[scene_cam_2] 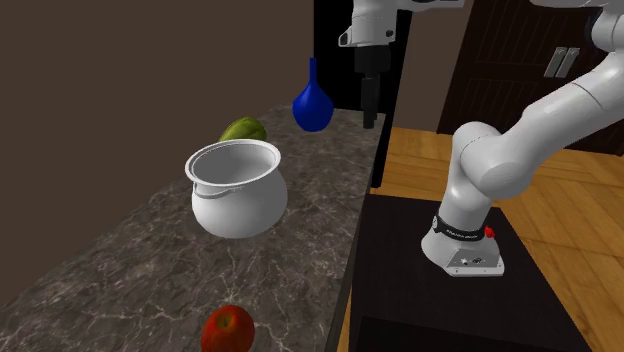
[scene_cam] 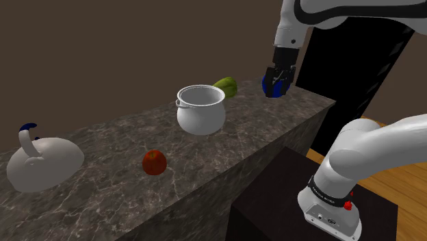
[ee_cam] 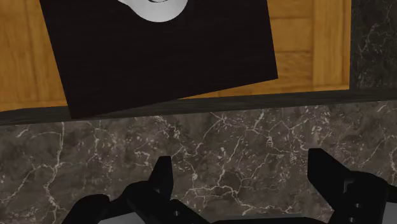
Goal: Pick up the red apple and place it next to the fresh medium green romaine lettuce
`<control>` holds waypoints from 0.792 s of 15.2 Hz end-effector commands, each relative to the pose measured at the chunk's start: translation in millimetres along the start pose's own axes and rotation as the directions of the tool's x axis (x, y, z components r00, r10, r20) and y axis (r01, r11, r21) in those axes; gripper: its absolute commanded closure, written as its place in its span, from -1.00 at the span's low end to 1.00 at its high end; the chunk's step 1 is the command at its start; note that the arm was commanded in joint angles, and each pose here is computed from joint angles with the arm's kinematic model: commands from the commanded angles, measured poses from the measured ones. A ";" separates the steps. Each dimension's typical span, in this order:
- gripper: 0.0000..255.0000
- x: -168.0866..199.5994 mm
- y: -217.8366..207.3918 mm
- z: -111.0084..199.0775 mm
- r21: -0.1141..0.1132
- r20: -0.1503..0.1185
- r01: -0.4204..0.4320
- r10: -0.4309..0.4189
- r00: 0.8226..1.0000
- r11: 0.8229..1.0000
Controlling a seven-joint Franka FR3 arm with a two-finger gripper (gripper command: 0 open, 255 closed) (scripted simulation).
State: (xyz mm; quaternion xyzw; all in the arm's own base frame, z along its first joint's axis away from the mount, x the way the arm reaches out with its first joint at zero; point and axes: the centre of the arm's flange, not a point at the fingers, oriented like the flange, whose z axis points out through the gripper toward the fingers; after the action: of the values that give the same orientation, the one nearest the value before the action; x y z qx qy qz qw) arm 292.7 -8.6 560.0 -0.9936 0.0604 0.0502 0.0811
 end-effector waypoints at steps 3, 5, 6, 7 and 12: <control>-1.00 11.5 -22.5 9.4 -0.006 -0.004 0.021 -0.021 1.000 1.000; -1.00 22.5 -45.1 19.0 -0.013 -0.007 0.042 -0.042 0.999 0.999; -1.00 27.8 -56.5 23.8 -0.016 -0.009 0.052 -0.052 0.999 0.999; -1.00 33.1 -67.9 28.6 -0.019 -0.011 0.063 -0.063 0.998 0.998; -1.00 57.6 -125.6 53.1 -0.035 -0.019 0.115 -0.115 0.993 0.993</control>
State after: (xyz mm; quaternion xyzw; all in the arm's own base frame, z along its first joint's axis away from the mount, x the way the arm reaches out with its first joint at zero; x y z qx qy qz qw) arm 351.6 106.1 525.7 -0.9970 0.0085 0.0379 0.0672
